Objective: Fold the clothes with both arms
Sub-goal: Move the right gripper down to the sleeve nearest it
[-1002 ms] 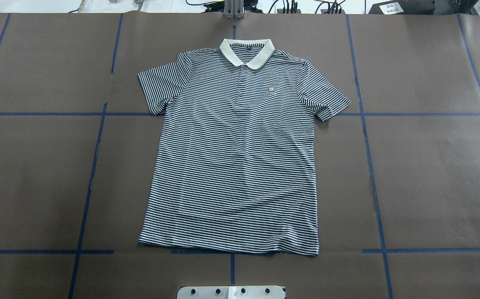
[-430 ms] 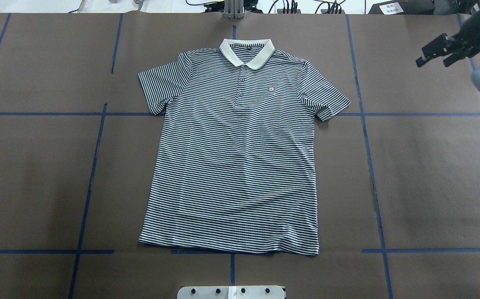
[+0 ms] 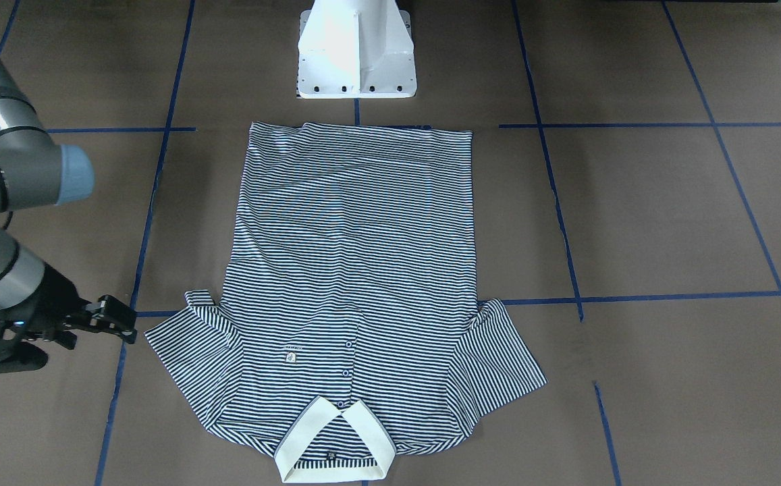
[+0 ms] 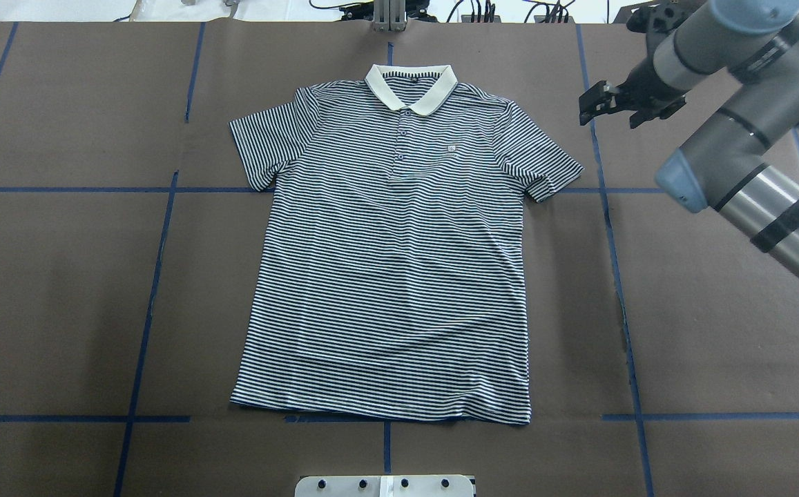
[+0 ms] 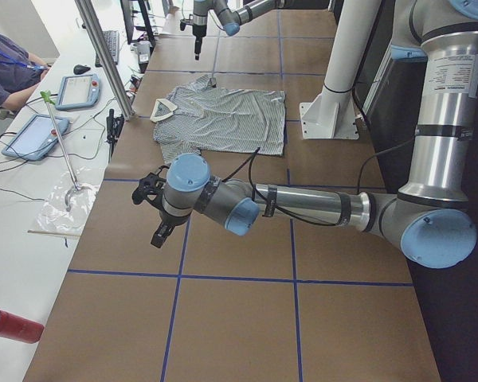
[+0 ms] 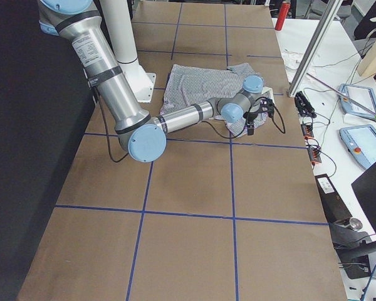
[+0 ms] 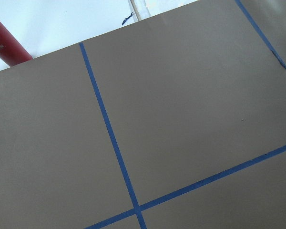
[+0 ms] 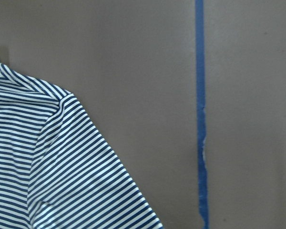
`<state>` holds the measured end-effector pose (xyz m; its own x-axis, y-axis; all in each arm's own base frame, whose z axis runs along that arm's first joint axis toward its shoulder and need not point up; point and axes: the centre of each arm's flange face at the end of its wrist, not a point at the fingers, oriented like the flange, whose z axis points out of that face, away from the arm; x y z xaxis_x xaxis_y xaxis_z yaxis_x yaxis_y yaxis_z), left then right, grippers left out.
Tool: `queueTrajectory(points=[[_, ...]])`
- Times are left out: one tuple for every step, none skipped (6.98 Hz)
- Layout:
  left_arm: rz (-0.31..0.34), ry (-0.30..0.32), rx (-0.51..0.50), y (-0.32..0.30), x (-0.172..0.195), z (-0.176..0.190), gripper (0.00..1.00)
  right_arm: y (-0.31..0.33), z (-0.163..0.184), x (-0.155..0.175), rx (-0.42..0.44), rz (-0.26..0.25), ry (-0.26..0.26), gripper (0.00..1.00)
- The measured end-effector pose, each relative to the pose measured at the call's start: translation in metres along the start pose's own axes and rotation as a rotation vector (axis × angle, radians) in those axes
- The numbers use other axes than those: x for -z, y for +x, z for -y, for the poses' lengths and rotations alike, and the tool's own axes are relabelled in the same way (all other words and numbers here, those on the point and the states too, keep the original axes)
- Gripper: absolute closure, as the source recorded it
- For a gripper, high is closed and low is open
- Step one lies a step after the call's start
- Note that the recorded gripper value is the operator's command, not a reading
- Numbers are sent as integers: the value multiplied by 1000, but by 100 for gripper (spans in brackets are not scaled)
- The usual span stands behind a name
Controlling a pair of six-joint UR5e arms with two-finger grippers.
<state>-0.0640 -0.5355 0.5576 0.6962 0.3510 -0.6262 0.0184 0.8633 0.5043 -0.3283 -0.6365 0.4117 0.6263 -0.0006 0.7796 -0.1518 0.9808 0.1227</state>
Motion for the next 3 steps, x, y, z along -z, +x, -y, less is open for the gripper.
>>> queueTrajectory(points=[[-4, 4, 12, 2, 1, 1, 0, -16, -16, -17, -9, -3, -1, 1], [-22, 4, 19, 3, 1, 2, 0, -23, -26, -29, -14, -8, -11, 2], [-46, 3, 22, 5, 1, 1, 0, -23, -31, -40, -20, -18, -23, 4]])
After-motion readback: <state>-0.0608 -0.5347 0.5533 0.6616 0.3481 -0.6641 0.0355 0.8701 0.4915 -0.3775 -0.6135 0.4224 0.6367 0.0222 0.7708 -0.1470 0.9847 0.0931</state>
